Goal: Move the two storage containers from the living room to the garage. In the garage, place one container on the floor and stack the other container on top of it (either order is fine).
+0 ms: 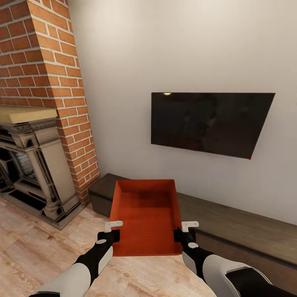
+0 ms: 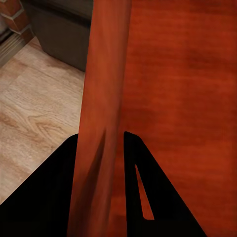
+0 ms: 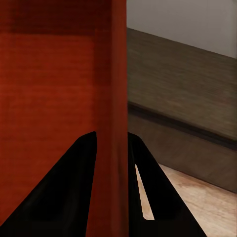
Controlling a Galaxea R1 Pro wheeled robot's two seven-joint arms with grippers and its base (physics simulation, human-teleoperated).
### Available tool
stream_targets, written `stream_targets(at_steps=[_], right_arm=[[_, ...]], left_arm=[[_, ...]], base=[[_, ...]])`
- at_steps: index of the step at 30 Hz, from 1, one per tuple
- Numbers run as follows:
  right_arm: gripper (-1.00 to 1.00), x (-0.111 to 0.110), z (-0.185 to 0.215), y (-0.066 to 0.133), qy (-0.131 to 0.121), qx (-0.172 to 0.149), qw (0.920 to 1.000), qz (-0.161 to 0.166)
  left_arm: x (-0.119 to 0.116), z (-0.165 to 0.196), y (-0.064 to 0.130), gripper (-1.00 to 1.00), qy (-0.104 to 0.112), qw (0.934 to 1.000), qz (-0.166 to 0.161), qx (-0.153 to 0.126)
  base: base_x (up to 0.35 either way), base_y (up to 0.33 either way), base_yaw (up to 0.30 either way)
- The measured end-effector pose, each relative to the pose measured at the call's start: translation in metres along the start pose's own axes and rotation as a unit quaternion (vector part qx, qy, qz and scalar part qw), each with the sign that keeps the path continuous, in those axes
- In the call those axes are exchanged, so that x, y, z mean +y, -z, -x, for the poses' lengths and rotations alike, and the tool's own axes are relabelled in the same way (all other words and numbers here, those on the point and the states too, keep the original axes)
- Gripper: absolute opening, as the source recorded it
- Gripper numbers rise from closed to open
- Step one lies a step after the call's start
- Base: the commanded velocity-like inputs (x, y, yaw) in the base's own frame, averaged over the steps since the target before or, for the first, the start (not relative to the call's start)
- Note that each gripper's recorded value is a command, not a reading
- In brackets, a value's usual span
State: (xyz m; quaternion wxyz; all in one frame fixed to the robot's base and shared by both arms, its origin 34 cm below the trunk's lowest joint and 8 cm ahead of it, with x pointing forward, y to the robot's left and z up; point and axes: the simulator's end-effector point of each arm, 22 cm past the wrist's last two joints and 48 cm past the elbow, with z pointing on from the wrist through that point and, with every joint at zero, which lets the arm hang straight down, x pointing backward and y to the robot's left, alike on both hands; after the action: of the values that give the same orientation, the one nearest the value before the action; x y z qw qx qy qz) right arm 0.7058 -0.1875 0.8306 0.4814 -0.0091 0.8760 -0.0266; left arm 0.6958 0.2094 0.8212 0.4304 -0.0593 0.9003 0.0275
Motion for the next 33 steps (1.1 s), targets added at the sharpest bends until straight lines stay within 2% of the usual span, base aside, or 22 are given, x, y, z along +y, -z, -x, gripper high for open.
stream_targets(at_steps=[33], right_arm=[[-1.00, -0.002, 0.017, 0.007, 0.000, -0.016, 0.9999, -0.001]], left_arm=[[-0.002, 0.017, 0.008, -1.00, 0.001, 0.9999, -0.001, -0.015]], base=[[0.000, 0.000, -0.229]])
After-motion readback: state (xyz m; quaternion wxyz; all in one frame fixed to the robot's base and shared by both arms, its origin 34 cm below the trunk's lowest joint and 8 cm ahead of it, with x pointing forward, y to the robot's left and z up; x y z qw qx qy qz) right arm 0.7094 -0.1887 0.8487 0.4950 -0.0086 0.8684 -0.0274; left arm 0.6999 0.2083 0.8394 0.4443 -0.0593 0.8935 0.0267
